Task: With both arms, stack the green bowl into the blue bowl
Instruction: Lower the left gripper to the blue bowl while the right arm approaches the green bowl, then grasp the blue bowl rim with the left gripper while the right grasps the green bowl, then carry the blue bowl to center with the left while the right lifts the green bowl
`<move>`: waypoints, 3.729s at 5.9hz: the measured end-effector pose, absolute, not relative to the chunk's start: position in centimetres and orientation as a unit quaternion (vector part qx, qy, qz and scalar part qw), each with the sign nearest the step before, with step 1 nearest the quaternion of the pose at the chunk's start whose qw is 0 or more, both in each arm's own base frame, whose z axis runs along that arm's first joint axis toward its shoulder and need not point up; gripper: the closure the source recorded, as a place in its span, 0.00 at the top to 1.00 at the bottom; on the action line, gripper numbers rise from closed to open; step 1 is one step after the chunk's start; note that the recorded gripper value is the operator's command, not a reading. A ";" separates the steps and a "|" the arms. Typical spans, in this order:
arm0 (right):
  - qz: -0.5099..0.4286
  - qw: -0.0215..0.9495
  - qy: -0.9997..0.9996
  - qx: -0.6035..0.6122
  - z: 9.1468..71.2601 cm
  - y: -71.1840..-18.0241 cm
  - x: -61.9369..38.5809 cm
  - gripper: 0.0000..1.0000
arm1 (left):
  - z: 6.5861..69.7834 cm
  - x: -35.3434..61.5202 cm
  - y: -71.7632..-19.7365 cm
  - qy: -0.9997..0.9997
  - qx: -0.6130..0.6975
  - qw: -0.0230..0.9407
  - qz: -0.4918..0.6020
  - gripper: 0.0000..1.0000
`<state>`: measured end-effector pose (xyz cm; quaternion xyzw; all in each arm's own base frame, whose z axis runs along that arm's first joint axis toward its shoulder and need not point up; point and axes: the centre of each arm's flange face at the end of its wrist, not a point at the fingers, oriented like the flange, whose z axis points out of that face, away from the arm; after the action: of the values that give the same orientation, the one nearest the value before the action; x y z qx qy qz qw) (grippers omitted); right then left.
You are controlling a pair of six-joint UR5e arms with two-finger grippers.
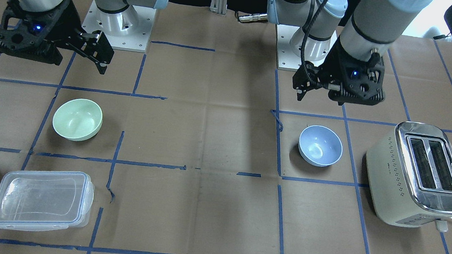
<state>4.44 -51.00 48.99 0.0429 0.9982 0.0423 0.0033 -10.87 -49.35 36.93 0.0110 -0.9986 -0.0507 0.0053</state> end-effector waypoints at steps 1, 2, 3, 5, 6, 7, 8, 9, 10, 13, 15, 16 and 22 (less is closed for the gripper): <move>0.043 0.007 0.999 0.030 48.8 -51.2 0.5 1.00 | 31.6 -10.7 -48.4 -0.999 0.011 0.005 -0.042 0.95; 0.048 0.012 0.999 0.019 48.3 -51.0 -3.3 1.00 | 26.6 -10.6 -47.5 -0.999 0.005 0.003 -0.042 0.95; 0.061 0.024 0.998 0.010 46.4 -50.3 -6.4 1.00 | 23.2 -10.4 -47.2 -0.999 -0.003 -0.001 -0.049 0.94; 0.086 0.047 0.995 0.002 38.8 -48.7 -8.6 1.00 | 20.4 -10.3 -47.7 -0.998 -0.006 -0.006 -0.057 0.16; 0.079 0.045 0.996 -0.010 34.6 -47.9 -8.6 1.00 | 20.3 -10.2 -47.8 -0.998 -0.004 -0.010 -0.058 0.00; 0.070 0.041 0.996 -0.019 30.2 -46.8 -8.1 1.00 | 20.4 -10.1 -47.9 -0.998 0.002 -0.014 -0.058 0.00; 0.065 0.037 0.997 -0.022 25.7 -45.7 -7.6 1.00 | 20.6 -10.1 -47.9 -0.998 0.006 -0.015 -0.057 0.00; 0.065 0.036 0.997 -0.022 22.3 -45.0 -7.3 1.00 | 20.8 -10.1 -47.9 -0.998 0.007 -0.016 -0.054 0.00; 0.069 0.038 0.997 -0.023 20.2 -44.8 -7.2 1.00 | 21.2 -10.3 -47.9 -0.998 0.008 -0.020 -0.051 0.00; 0.031 0.017 0.999 -0.016 20.5 -45.7 -7.7 0.08 | 24.3 -18.3 -51.0 -1.000 0.007 -0.027 -0.004 0.00; 0.022 0.016 1.000 -0.013 20.8 -45.9 -7.6 0.05 | 25.7 -30.4 -53.8 -0.999 -0.030 -0.018 0.032 0.00; 0.017 0.015 1.000 -0.009 21.2 -46.2 -7.6 0.05 | 25.2 -35.9 -54.3 -0.998 -0.051 -0.013 0.042 0.00; 0.056 0.052 0.997 -0.002 40.9 -52.6 -9.1 0.05 | 23.0 -43.9 -52.3 -0.996 -0.080 -0.014 0.037 0.99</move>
<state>-9.06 -52.59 40.87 -0.0018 0.9971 0.0557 0.0520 -43.89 -52.30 23.03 -0.0804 -0.9960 0.0374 -0.0140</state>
